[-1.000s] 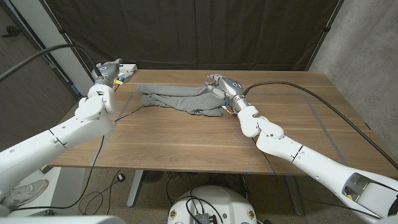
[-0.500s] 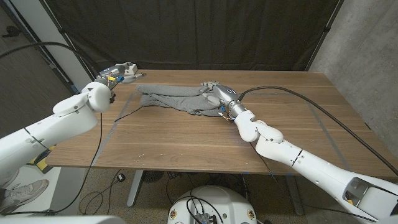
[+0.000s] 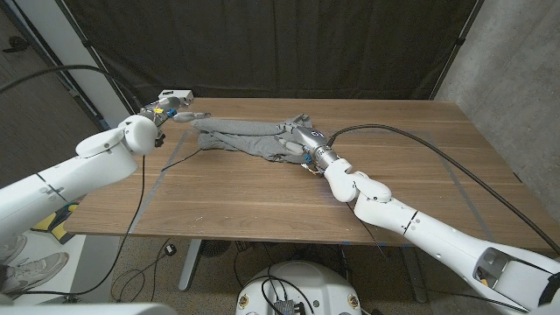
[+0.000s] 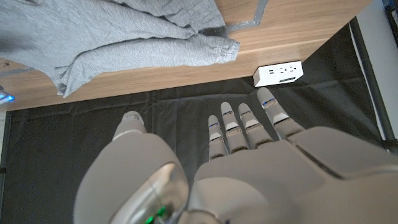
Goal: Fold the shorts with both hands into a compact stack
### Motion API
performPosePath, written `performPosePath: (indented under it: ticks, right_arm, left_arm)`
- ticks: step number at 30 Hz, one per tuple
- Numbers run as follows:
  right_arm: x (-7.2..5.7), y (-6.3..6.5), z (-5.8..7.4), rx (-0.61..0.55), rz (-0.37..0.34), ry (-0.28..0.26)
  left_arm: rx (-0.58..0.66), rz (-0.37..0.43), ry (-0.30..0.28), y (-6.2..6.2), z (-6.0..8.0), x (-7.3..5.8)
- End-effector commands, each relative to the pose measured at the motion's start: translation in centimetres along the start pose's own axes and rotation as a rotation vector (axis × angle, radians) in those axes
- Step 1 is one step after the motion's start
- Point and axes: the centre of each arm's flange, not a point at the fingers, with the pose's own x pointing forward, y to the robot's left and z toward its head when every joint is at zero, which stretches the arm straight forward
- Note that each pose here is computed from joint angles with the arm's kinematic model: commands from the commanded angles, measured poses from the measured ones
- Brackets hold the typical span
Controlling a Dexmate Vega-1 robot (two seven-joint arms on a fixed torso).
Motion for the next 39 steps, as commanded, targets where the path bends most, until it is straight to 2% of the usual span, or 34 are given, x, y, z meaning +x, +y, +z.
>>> performPosePath:
  ticks: [1,14,24,32,39]
  right_arm:
    - [0.8,1.3,0.5,-0.070,0.043,-0.017]
    - [1.8,2.2,1.0,-0.093,0.067,-0.032]
    - [1.9,2.5,0.8,-0.103,0.081,-0.028]
    - [1.9,2.6,0.6,-0.089,0.088,-0.015]
    - [1.8,2.9,0.5,-0.092,0.095,-0.007]
  left_arm:
    - [0.079,-0.043,-0.013,-2.0,0.7,1.9]
    - [0.279,-0.033,0.018,-4.0,2.6,3.8]
    - [0.343,-0.054,0.021,-5.3,3.4,5.1]
    - [0.439,-0.065,0.027,-6.3,4.4,5.6]
    - [0.573,-0.048,0.014,-7.3,5.5,5.9]
